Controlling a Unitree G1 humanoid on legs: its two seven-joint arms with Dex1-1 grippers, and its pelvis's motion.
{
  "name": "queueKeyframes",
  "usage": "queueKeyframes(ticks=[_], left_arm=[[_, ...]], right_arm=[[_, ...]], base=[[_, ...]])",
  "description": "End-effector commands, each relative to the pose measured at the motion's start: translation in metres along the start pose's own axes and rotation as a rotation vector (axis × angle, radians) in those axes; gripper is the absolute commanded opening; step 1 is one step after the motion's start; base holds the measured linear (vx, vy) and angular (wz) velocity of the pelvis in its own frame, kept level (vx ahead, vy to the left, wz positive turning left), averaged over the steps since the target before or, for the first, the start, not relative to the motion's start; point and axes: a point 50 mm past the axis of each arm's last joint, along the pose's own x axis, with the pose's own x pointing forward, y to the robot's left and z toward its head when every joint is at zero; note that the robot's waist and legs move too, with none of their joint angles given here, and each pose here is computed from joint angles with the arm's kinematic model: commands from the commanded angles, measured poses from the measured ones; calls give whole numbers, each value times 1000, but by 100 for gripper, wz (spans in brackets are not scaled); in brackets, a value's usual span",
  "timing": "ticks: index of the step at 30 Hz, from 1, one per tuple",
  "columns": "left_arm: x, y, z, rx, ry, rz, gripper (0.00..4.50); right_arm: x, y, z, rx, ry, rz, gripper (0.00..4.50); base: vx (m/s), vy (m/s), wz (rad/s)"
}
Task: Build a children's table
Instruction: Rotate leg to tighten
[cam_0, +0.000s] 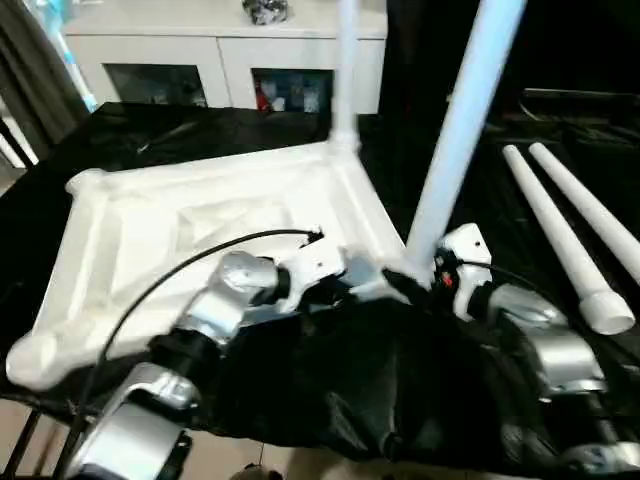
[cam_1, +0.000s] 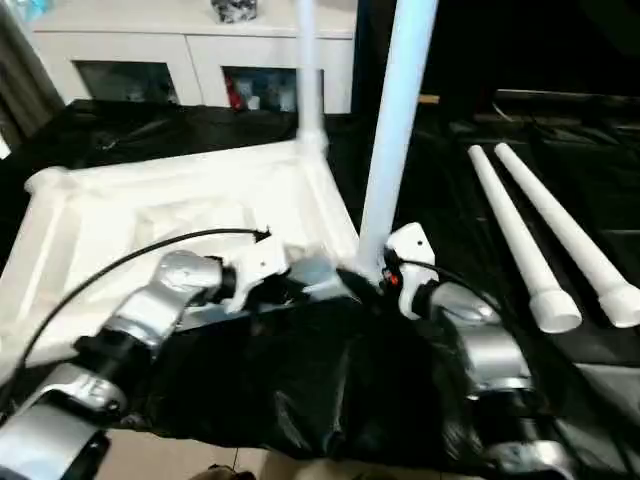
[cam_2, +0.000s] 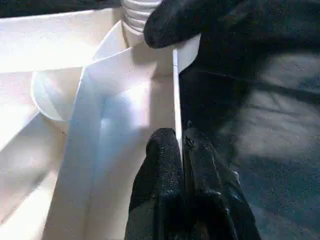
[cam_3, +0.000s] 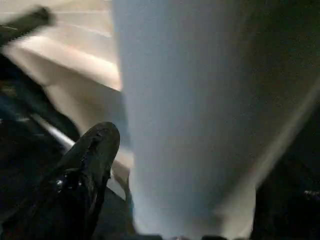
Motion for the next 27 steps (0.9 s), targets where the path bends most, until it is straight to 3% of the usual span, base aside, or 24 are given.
queueKeyframes(ticks=[1, 6, 7, 16, 20, 23, 27], left_arm=[[1, -4, 14, 54, -70, -68, 0], [-11, -3, 10, 55, -52, -130, 0], [-12, -2, 10, 55, -50, -136, 0], [-17, -1, 7, 63, -34, -169, 0], [-19, 0, 5, 55, -30, -165, 0], [-18, 1, 6, 47, -37, -144, 0], [-3, 9, 9, 6, -8, 26, 0]], right_arm=[[3, 17, 6, -26, -9, 179, 384], [-9, 24, 5, -52, 62, 359, 384], [-10, 25, 4, -57, 79, 382, 359], [-10, 27, -3, -111, 149, 437, 285], [-9, 31, -6, -116, 159, 446, 274], [-7, 33, -8, -105, 141, 418, 271], [12, 30, -10, -7, 79, 143, 270]], base=[[0, 0, 0], [0, 0, 0], [0, 0, 0], [0, 0, 0], [0, 0, 0], [0, 0, 0], [0, 0, 0]])
